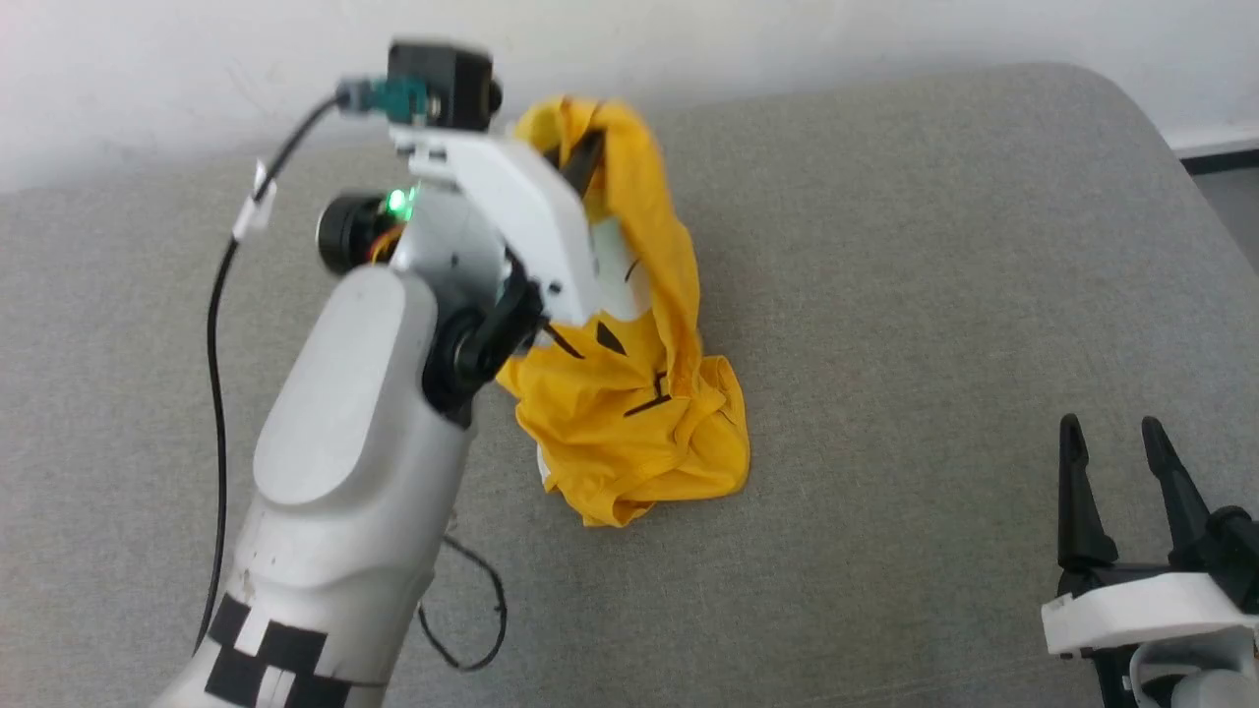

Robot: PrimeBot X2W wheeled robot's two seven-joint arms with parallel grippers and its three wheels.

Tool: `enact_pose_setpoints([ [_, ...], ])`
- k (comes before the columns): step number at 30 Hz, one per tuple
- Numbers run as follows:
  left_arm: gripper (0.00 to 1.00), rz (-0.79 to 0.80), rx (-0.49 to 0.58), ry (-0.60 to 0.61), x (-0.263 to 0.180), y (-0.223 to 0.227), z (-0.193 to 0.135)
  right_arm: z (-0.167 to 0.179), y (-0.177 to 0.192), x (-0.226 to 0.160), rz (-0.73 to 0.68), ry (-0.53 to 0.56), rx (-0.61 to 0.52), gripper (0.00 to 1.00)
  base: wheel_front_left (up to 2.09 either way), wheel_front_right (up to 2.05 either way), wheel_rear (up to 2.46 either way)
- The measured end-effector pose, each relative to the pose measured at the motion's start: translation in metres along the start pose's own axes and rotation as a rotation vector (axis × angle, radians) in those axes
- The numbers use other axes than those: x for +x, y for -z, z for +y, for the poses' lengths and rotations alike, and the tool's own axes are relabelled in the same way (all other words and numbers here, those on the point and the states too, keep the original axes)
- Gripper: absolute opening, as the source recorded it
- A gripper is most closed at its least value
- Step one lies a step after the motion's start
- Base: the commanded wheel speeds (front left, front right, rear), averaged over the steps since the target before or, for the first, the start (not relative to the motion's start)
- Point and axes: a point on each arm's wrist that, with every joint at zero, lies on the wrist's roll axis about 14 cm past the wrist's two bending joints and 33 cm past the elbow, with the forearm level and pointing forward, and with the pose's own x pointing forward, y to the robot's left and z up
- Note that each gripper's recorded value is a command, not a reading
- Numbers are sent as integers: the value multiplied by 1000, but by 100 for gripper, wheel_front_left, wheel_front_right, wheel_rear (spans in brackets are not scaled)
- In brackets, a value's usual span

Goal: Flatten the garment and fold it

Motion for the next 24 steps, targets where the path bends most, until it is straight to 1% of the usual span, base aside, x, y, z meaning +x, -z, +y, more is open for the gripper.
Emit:
enact_pose_setpoints([
  [4,0,82,-6,-80,4,43,34,-1,3,5,7,5,0,100,0,0,0],
  [7,0,186,-17,-135,3,82,56,-1,6,7,18,8,0,100,0,0,0],
  [11,0,327,-56,-185,-5,134,70,-3,11,9,32,14,-3,100,0,0,0],
  [14,0,363,-72,-208,-12,151,75,-1,14,11,39,8,-3,100,0,0,0],
  [15,35,365,-79,-214,-13,154,76,1,14,12,39,4,-3,100,0,0,0],
  [16,100,357,-86,-217,-14,154,77,2,14,13,39,0,-3,100,0,0,0],
  [21,100,279,-97,-221,-15,141,74,6,11,15,28,-16,-13,100,0,0,0],
  [24,100,206,-97,-217,-16,124,72,9,7,16,17,-24,-14,100,0,0,0],
])
